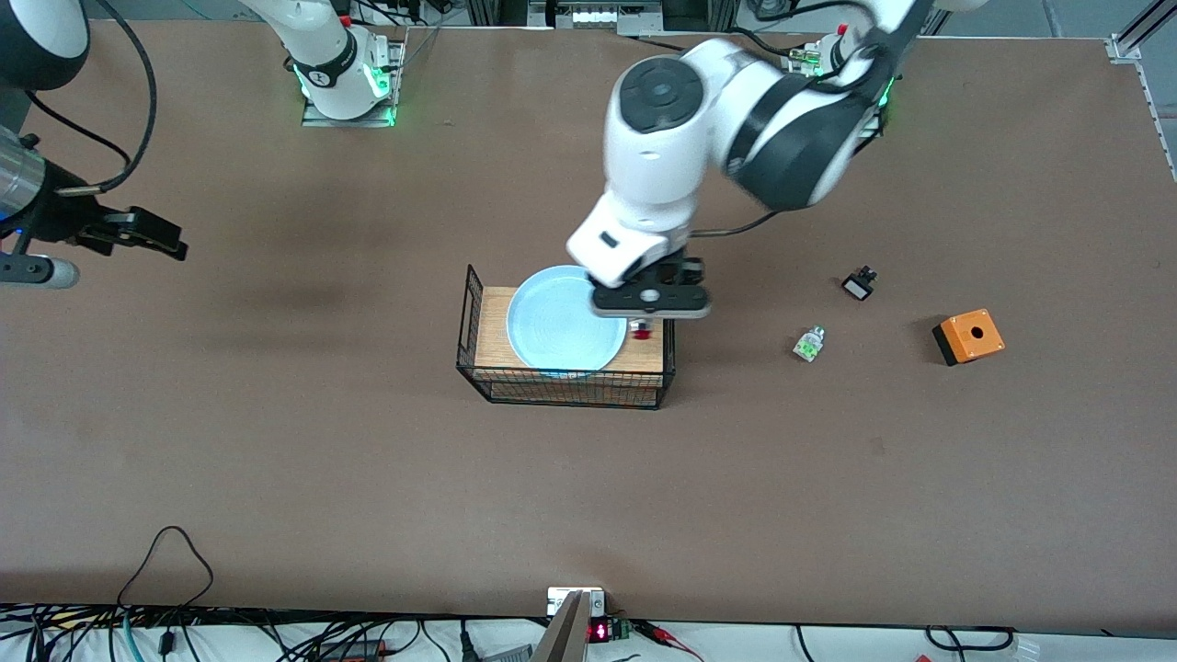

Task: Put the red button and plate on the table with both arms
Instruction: 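Lift the red button with the left gripper while the right gripper reaches out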

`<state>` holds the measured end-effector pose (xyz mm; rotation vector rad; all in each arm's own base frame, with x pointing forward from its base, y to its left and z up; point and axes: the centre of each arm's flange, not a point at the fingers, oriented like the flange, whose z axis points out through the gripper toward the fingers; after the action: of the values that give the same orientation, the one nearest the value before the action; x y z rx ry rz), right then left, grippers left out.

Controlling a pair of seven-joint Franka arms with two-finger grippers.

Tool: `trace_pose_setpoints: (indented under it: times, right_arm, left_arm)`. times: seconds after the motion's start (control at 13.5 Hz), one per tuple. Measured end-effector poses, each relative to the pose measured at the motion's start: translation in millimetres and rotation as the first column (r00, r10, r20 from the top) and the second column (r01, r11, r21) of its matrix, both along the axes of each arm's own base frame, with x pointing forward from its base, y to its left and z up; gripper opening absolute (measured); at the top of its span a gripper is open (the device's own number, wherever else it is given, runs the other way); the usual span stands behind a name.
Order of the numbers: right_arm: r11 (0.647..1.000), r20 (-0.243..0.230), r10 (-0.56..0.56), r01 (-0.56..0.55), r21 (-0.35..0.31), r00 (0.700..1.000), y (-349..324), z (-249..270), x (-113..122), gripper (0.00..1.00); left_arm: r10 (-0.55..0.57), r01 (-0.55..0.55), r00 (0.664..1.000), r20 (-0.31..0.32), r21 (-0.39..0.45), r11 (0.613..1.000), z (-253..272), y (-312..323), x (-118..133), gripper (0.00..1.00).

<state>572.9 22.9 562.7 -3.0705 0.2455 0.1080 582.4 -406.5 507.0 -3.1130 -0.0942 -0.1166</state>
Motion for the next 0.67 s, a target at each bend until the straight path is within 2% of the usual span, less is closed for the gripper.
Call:
trace_pose_setpoints:
  times: [0.15, 0.3, 0.52, 0.67]
  right_arm:
    - [0.995, 0.003, -0.092, 0.092, 0.028, 0.996, 56.0, 11.3, -3.4, 1.00]
    - [0.985, -0.009, -0.171, 0.171, 0.026, 0.985, 126.9, 17.0, -17.2, 1.00]
    - [0.960, -0.041, -0.280, 0.281, 0.007, 0.959, 223.7, 4.1, -43.4, 1.00]
    - [0.937, -0.051, -0.350, 0.351, 0.005, 0.935, 263.5, -16.5, -46.4, 1.00]
  left_arm:
    - [-0.007, 0.007, 0.997, -0.074, 0.001, 1.000, 13.3, 60.7, 20.6, 0.41]
    - [-0.085, 0.086, 0.985, -0.151, -0.002, 0.996, 0.5, 140.8, 52.7, 0.41]
    - [-0.212, 0.208, 0.941, -0.264, -0.041, 0.977, -50.9, 256.1, 80.9, 0.41]
    - [-0.286, 0.273, 0.902, -0.324, -0.085, 0.958, -98.3, 316.6, 87.7, 0.41]
